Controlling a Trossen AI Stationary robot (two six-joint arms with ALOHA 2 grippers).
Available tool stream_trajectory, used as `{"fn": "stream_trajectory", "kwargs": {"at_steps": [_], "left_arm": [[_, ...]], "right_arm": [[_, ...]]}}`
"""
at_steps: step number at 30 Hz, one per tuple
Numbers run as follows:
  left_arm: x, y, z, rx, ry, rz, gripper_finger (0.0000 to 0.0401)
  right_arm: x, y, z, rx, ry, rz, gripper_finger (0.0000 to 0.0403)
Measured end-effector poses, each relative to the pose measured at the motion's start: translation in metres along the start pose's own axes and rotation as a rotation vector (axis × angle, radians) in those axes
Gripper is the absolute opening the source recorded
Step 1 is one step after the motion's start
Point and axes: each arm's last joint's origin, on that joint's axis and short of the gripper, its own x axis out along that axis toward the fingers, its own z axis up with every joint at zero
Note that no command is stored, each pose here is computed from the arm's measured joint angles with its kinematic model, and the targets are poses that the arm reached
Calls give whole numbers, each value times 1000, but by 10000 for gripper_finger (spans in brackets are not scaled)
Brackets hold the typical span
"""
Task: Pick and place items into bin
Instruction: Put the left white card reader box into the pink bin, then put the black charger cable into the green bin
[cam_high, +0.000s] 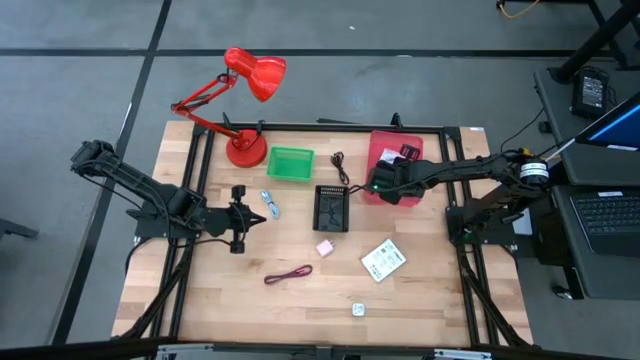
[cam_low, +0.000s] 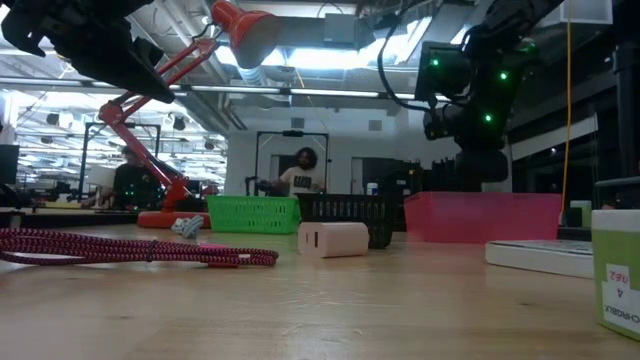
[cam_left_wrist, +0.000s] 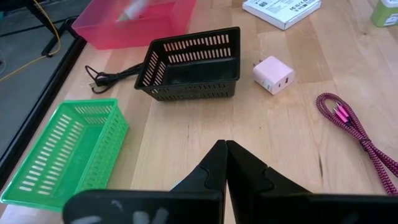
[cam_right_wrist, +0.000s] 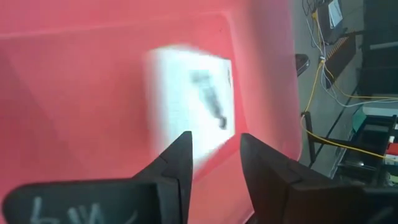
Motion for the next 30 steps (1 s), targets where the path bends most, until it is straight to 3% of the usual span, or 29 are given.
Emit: {"fn": "stream_trajectory", "kwargs": {"at_steps": [9, 18, 26, 30], "left_arm": [[0, 0, 0, 0, 1, -1, 3], [0, 0, 0, 2, 3, -1, 3], [0, 0, 0, 1, 4, -1, 3], [0, 0, 0, -8, 4, 0, 3]], "right_arm": [[-22, -13, 23, 56, -73, 25, 113], [-36, -17, 51, 164, -223, 348, 113], [-49, -22, 69, 230, -357, 495, 113], [-56, -27, 81, 363, -449, 549, 113]]}}
